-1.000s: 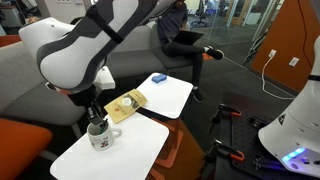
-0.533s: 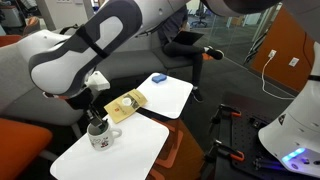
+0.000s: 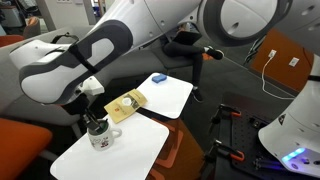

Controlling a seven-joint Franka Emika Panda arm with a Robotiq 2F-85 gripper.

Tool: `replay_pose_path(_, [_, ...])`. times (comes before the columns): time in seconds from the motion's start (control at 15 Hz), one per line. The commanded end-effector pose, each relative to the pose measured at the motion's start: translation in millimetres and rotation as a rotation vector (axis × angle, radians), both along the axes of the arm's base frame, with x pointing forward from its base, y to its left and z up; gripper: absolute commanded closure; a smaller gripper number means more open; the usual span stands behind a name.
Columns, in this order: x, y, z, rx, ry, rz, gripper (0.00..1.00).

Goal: Take the green pen out of the white mug

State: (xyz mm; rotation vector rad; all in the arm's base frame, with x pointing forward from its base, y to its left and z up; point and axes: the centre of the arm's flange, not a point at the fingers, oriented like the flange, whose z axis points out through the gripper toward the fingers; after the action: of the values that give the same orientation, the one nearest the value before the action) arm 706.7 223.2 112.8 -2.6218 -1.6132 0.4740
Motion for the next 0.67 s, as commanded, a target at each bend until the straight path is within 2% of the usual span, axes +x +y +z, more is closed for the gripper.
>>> replay_pose_path(0.0, [30.0, 4.7, -10.0, -0.029, 0.026, 0.025, 0.58])
replay_pose_path(0.6, [28.8, 1.1, -33.3, -0.07, 0.066, 0.024, 0.52])
